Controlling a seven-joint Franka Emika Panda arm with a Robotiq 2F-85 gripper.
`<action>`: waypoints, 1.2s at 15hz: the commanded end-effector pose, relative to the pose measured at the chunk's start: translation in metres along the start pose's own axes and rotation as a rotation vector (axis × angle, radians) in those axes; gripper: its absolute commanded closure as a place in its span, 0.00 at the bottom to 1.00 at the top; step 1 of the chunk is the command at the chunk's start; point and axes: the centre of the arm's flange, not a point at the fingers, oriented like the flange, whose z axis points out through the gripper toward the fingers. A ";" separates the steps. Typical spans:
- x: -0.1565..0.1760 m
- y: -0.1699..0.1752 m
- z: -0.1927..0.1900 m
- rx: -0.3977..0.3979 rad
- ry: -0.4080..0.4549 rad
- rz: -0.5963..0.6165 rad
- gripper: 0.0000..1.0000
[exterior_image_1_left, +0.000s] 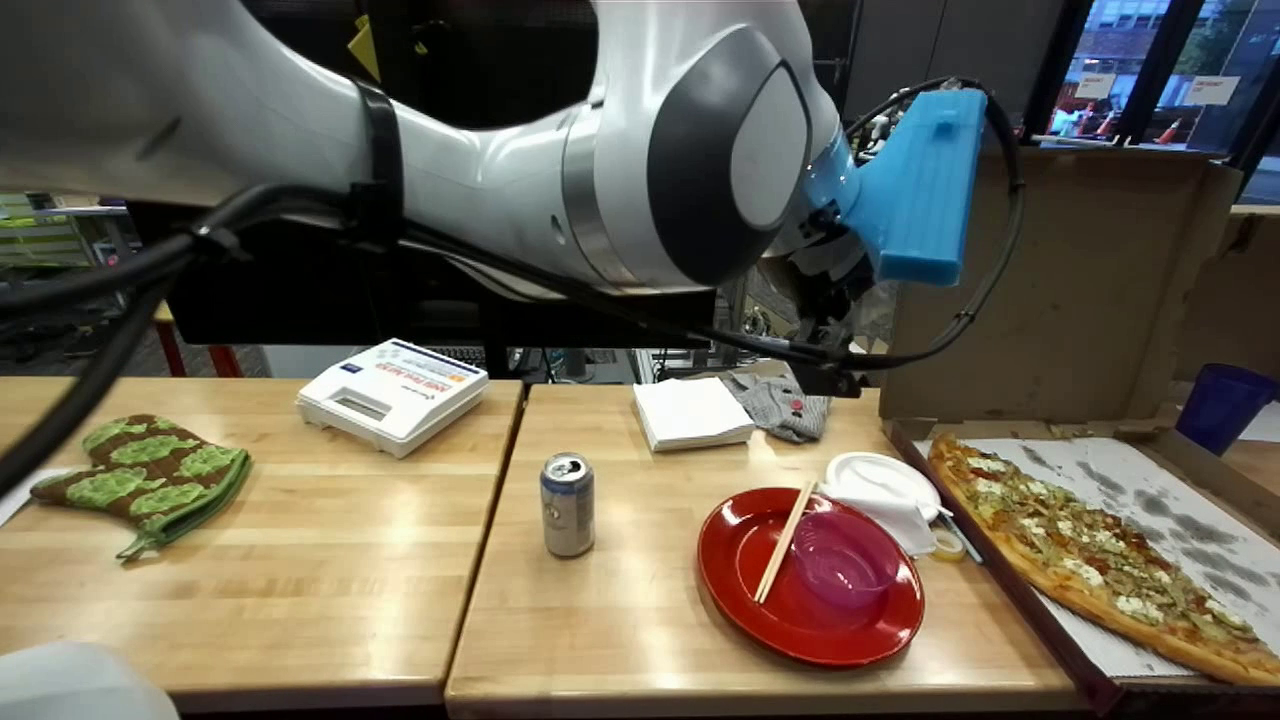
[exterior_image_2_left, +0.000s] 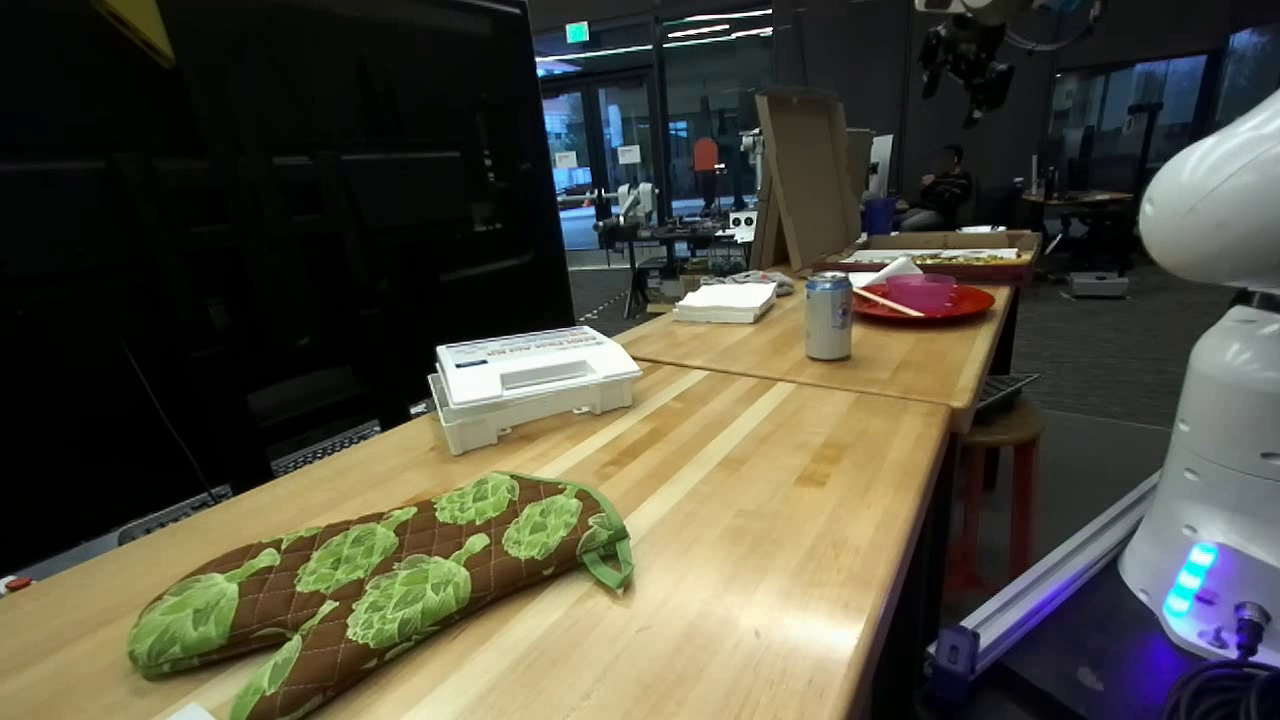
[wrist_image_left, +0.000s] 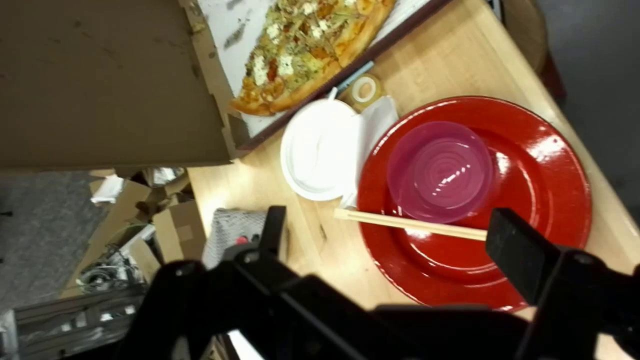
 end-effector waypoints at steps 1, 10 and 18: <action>0.010 0.004 -0.017 0.109 0.073 -0.163 0.00; 0.027 0.009 -0.016 0.149 0.109 -0.217 0.00; 0.039 -0.001 -0.005 0.320 0.231 -0.283 0.00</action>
